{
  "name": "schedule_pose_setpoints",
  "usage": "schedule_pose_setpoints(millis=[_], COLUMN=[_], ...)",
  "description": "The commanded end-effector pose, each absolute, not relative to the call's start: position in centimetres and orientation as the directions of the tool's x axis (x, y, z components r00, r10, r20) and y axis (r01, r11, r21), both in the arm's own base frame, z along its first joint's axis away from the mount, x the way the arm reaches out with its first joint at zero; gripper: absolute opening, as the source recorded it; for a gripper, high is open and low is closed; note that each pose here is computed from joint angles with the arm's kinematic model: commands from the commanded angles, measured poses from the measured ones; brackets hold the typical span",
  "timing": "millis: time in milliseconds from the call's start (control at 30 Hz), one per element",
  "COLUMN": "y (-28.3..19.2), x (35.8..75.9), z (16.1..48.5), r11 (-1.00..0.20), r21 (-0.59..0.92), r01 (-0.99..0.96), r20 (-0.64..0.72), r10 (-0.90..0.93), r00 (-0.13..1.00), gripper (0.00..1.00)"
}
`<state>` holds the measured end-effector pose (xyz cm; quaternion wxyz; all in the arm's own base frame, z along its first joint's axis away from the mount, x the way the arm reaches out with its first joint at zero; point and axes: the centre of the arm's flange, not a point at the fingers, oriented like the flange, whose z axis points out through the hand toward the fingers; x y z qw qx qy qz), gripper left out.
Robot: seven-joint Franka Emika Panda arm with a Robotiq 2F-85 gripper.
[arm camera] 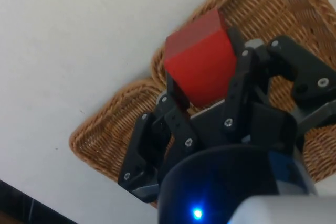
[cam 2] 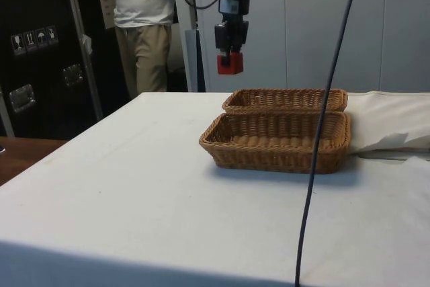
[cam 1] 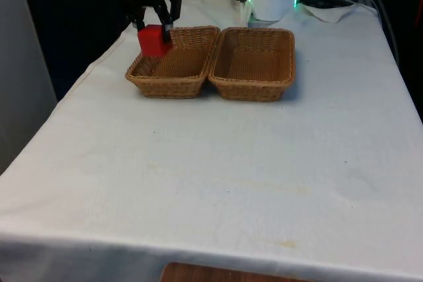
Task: Pick up the red cube and place it into the right basket.
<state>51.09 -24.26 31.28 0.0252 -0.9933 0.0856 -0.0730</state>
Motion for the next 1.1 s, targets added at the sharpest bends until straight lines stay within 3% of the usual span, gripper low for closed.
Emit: schedule_pose_setpoints(millis=[0, 1067], y=[-24.4, -21.8], x=[50.1, 41.2], z=[31.0, 23.6], r11=[-0.985, -0.988], r21=[-0.054, 0.014], r01=[-0.167, -0.157], r20=[0.145, 0.153], r10=[-0.173, -0.153], r00=[0.974, 0.976], gripper=[0.03, 0.03])
